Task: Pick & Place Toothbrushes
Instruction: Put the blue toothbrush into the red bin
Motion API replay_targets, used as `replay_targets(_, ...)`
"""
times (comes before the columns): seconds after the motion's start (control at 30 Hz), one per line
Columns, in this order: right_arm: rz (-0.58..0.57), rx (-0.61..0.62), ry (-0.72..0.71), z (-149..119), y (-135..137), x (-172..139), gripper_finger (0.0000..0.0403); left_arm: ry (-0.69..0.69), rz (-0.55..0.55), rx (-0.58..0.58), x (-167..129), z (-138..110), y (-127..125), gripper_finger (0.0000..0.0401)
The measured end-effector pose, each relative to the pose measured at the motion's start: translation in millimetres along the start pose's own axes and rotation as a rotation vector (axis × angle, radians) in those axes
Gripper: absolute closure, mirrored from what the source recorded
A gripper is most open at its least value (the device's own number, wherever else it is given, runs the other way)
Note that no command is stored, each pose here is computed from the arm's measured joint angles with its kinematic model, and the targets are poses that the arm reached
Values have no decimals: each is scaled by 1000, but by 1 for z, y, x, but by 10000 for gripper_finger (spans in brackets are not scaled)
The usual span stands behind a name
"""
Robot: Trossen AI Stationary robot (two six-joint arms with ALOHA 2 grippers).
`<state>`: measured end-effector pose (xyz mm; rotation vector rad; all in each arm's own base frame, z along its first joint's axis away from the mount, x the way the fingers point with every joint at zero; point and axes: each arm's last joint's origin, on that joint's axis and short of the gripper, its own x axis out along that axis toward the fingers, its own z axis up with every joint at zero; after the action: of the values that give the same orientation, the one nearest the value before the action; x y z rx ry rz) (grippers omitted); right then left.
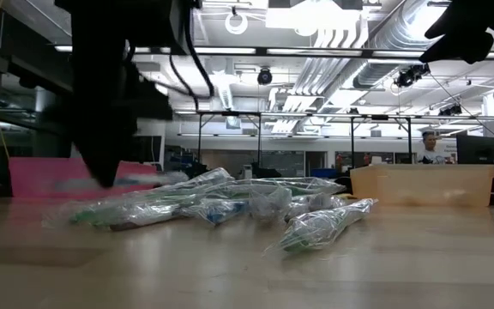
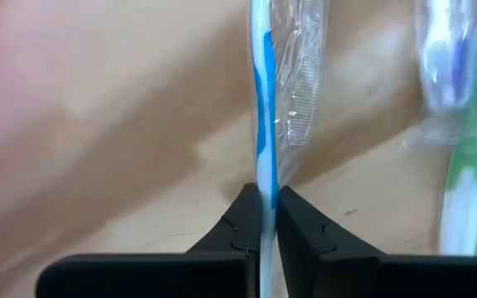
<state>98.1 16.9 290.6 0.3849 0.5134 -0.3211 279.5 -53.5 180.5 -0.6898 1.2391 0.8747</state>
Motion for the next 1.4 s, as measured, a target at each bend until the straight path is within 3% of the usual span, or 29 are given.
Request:
replay_targets(0.37,-95,63,-77,2,-3,0,160,-147,191,-102,-60,50,96,387)
replay_targets(0.67,-138,131,-119,3,-4,0,160,-142,305,-120,-63,96,161,388)
replay_targets(0.9,-138,175,-123,3,-4,0,160,-143,263,-106,-49,122,190,388)
replay_targets(1.2,-158,215,-146,4,-5,-1,160,-21,261,-124,-14,107,207,385)
replay_targets(1.4,-166,248,-159,4,-5,-1,160,-37,244,-130,-9,108,207,316)
